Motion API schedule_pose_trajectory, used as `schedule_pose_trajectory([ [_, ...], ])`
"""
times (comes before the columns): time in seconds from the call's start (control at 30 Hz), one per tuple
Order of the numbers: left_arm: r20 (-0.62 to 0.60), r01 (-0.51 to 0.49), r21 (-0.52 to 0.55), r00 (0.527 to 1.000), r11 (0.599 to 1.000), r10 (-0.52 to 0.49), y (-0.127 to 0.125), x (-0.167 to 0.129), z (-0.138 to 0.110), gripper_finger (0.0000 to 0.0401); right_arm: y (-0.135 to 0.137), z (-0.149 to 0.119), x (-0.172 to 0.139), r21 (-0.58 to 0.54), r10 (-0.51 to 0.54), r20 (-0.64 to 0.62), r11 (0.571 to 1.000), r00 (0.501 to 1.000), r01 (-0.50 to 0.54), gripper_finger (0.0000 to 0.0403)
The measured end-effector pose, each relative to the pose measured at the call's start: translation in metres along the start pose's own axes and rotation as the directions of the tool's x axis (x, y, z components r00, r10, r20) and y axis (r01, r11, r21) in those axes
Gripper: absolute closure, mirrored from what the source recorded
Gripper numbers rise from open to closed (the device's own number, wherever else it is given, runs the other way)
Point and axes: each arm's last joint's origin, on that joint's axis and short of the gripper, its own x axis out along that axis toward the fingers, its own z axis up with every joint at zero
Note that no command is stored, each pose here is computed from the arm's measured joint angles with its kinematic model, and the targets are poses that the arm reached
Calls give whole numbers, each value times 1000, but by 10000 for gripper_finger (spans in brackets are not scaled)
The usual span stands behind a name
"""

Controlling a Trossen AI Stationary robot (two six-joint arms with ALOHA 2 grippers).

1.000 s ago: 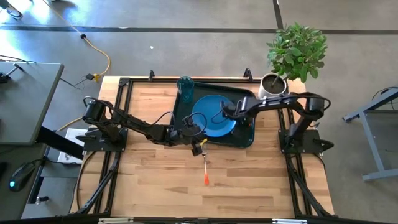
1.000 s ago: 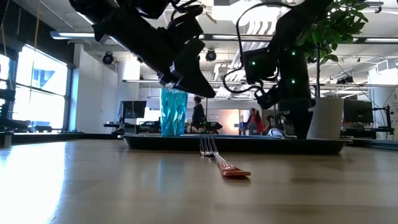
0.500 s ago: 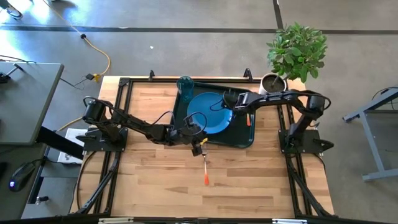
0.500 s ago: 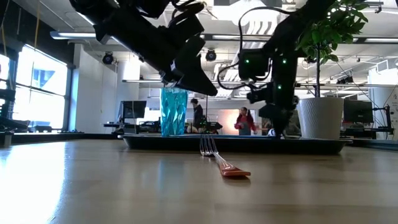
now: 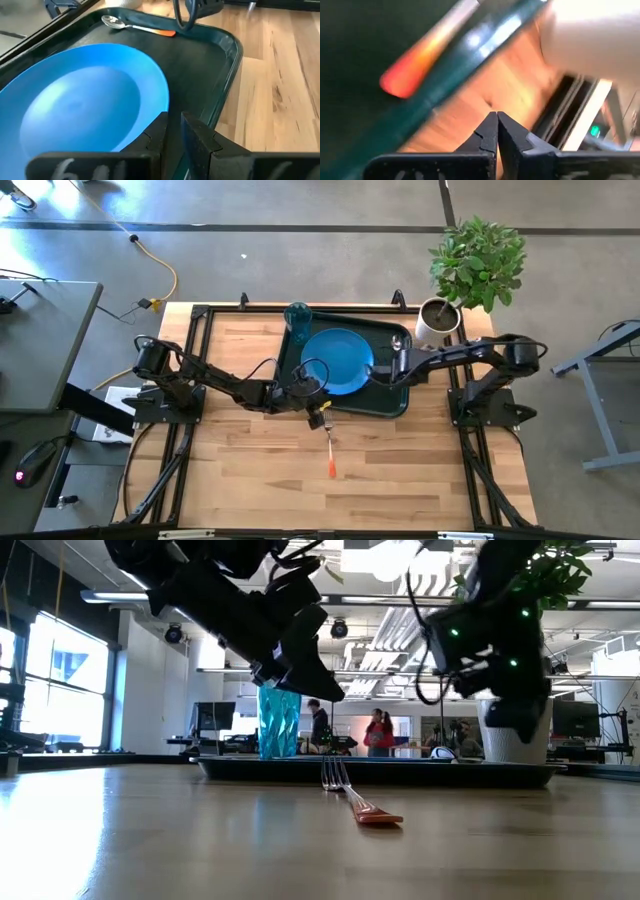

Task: Pick and place plate/cup/fork/spoon on tray
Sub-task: Adjust the green tray

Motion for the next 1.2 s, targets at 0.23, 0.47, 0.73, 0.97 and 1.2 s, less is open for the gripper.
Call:
schedule_pose_trajectory([
  [0.23, 11, -84, -15, 996, 996, 84, 4, 0, -4, 359, -1, -21, 35, 118, 185, 54, 974, 981, -191, 403],
  [0.47, 64, -96, -24, 993, 995, 98, 10, 3, 3, 359, -11, -6, 45, 91, 224, 229, 964, 947, -250, 403],
  [0.73, 58, -95, -10, 994, 995, 95, 10, 3, 3, 359, -26, 30, 45, 53, 199, 445, 968, 873, -247, 403],
  [0.97, 37, -100, 16, 994, 995, 99, 11, 3, 0, 359, -38, 50, 40, 105, 162, 600, 955, 783, -278, 403],
  [1.2, -8, -104, 38, 995, 994, 104, 10, 2, -5, 359, -21, 16, 25, 141, 267, 466, 919, 843, -369, 403],
])
